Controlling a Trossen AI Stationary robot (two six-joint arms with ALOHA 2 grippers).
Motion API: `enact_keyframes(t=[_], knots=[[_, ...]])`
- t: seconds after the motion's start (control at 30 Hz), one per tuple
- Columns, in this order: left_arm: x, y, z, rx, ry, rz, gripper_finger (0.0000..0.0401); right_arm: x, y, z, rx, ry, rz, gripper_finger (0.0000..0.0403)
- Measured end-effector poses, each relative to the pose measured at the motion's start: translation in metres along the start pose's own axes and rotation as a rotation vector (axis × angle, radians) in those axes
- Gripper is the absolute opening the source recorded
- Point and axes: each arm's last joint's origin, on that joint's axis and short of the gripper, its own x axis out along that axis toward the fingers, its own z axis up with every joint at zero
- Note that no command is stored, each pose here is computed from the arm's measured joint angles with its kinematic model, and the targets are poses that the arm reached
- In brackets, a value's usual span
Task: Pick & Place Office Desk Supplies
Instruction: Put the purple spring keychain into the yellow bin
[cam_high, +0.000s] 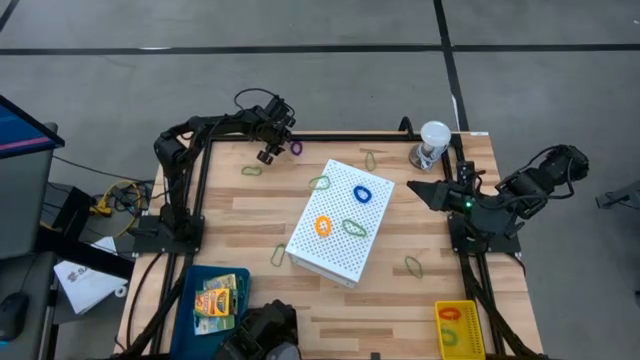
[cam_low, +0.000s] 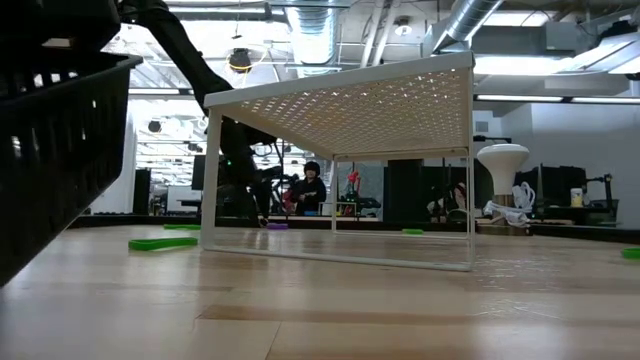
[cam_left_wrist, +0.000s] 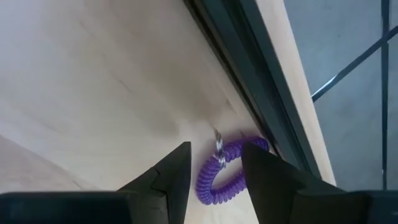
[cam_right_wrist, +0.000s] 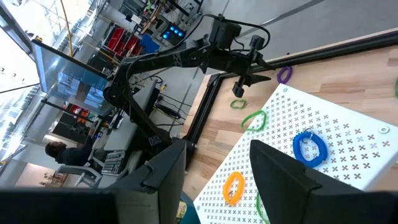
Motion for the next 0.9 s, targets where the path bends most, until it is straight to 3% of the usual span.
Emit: enact_keyframes(t=[0.57, 0.9], knots=[[0.0028, -0.0020, 0.0023, -0.004, -0.011, -0.022, 0.0134, 0.0000, -0.0001, 0.0000, -0.001, -0.001, -0.001, 0.0175], [0.0028, -0.0030, 0.0021, 0.002, -0.015, -0.033, 0.0074, 0.0000, -0.0003, 0.0001, -0.003, -0.003, -0.002, 0.0175]])
